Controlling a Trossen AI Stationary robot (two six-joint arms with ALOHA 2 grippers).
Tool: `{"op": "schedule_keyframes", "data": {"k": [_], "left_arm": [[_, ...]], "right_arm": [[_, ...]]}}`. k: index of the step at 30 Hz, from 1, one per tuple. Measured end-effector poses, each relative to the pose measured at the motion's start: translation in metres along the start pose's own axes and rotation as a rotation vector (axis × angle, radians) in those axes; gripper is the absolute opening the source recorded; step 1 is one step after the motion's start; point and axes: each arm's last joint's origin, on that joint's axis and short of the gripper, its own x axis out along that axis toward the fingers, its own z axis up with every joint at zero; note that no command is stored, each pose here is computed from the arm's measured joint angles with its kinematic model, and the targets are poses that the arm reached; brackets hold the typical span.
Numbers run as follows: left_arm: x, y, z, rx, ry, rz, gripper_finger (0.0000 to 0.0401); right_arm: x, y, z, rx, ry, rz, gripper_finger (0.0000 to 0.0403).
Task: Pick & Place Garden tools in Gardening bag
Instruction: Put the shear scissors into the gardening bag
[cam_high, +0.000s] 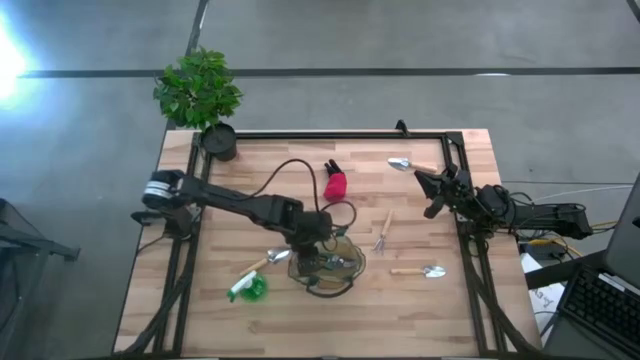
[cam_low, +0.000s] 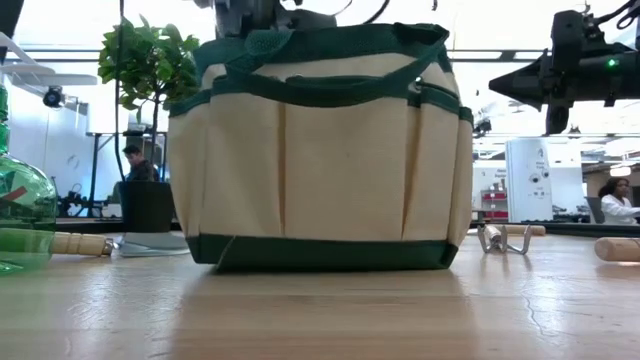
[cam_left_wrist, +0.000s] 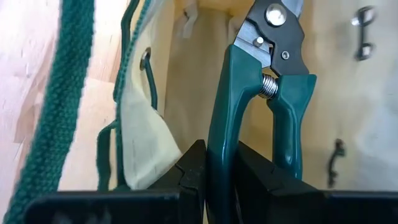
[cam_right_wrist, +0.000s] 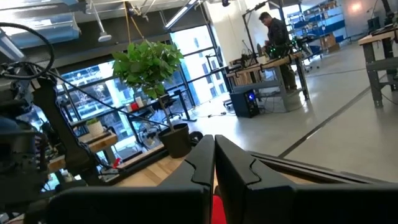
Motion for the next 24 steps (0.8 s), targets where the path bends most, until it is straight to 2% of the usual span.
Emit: {"op": "schedule_keyframes", "data": {"k": [13,20,22,24], "left_arm": [[0.031,0.009,-0.001,-0.029,0.075,0.042,0.0059],[0.036,0.010,-0.002,-0.026,0.092,0.041,0.0059],[0.035,0.009,-0.002,-0.025,0.092,0.038,0.0070],[0.034,0.009,-0.002,-0.024,0.094,0.030,0.0097]], "right_arm": [[0.000,-0.001,-0.002,-0.010,0.017,-0.005,0.0008],[0.000,-0.001,-0.002,-0.011,0.017,-0.005,0.0008],[0.000,-0.001,-0.002,-0.010,0.017,-0.005,0.0008],[0.000,-0.001,-0.002,-0.011,0.017,-0.005,0.0008]]}}
